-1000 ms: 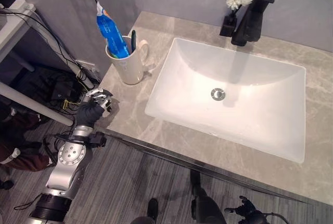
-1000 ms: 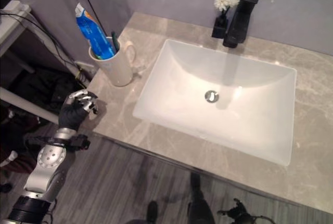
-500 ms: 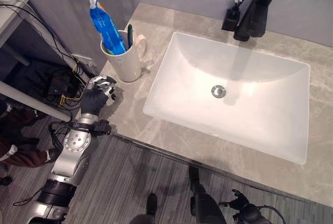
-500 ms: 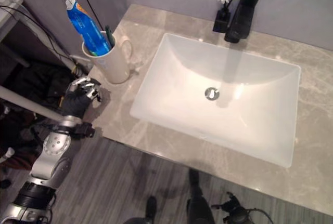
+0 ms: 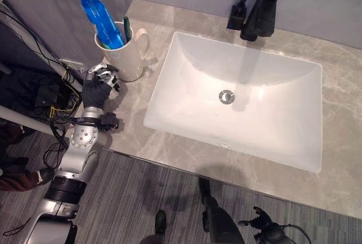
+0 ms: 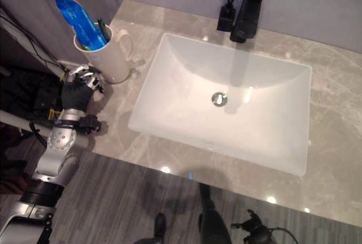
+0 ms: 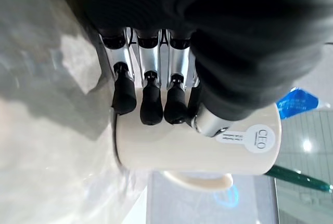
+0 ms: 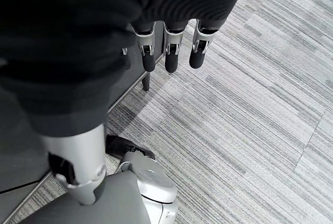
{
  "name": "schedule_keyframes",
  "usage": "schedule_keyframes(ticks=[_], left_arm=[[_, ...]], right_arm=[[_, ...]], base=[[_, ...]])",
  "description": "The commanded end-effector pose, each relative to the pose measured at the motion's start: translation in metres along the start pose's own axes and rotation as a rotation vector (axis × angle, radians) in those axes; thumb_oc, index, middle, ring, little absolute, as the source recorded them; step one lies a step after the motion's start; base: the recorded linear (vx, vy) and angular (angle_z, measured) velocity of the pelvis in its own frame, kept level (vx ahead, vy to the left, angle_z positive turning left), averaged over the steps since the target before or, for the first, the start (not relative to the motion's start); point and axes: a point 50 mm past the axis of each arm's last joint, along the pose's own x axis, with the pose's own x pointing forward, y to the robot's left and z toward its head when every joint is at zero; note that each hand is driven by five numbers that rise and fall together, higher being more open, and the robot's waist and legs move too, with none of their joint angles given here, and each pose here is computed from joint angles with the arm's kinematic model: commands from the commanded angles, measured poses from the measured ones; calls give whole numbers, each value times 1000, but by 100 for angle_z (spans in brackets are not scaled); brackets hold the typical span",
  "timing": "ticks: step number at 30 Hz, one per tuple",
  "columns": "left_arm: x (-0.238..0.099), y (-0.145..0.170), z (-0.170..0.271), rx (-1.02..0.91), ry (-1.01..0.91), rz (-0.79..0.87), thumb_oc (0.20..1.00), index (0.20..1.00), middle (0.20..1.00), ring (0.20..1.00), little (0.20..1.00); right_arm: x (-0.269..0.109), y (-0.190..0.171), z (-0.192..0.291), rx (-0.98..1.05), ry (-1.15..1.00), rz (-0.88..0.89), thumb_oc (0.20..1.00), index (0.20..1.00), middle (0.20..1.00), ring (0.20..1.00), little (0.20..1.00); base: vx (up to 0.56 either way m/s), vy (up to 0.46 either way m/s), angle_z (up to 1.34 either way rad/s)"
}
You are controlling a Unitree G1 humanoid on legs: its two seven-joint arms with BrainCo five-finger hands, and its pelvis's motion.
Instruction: Put brush and paste in cup on sink, flatten towel.
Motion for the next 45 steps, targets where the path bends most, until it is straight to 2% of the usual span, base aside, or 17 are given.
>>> schedule_keyframes(ticks=[1,9,20,38,43,45], left_arm=[[4,11,-2,10,12,50,200,200,200,200,200],[24,16,10,20,-25,102,200,200,200,200,200],[47,19,21,58,-47,150,200,200,200,200,200],[83,31,53,133,-100,248,200,200,200,200,200],[79,28,50,182,-103,221,200,200,200,200,200],[63,24,43,211,-110,170,200,200,200,200,200]], right_arm=[[-2,2,-3,-24,-18,6,1000,1000,1000,1000,1000],[-1,0,5,-16,-48,-6,1000,1000,1000,1000,1000],[-2,-7,-12,-28,20,-31,1000,1000,1000,1000,1000],[0,-2,2,-3,-25,-21,1000,1000,1000,1000,1000],[0,-1,-2,-9,-6,-20,1000,1000,1000,1000,1000],[-1,-3,-6,2,8,-30,1000,1000,1000,1000,1000]], base=[[-10,-1,-7],[-17,-1,-10],[-3,-2,-1],[-1,-3,-3],[5,-9,-3],[0,0,0]])
